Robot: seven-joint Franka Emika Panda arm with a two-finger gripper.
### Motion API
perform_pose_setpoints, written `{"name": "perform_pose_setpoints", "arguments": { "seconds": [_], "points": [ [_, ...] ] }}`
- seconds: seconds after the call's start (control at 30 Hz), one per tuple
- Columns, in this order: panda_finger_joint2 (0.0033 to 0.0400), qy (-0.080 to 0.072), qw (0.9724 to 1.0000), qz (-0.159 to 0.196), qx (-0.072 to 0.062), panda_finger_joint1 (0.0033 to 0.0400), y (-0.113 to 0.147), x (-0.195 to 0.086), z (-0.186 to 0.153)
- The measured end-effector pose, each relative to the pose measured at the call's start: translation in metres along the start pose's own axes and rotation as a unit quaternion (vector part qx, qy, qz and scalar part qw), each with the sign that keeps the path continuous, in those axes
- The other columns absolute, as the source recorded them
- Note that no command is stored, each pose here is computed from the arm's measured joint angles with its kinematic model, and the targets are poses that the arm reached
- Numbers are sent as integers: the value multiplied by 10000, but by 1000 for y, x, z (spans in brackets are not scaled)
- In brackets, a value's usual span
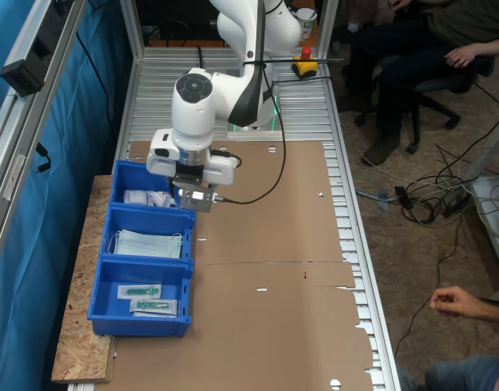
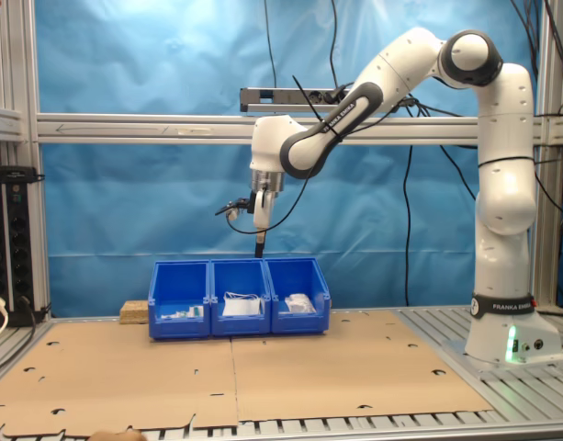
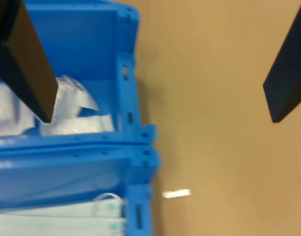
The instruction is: Pick and place sorting task of medical equipment.
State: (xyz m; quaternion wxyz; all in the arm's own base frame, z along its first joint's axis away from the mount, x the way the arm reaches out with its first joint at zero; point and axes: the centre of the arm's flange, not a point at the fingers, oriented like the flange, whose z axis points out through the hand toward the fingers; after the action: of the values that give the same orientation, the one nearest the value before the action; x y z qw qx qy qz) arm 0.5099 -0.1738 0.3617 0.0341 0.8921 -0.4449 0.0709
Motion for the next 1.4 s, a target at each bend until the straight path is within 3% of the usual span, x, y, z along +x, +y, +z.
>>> {"name": "perform_pose_setpoints", "arguments": {
  "seconds": [0.37, 0.8, 1.4],
  "points": [
    [400, -253, 9985, -349, 336, 400, -60, -48, -8],
    [400, -450, 9957, -666, 454, 400, -96, -86, -12],
    [400, -519, 9935, -877, 510, 400, -115, -108, -16]
  ]
}}
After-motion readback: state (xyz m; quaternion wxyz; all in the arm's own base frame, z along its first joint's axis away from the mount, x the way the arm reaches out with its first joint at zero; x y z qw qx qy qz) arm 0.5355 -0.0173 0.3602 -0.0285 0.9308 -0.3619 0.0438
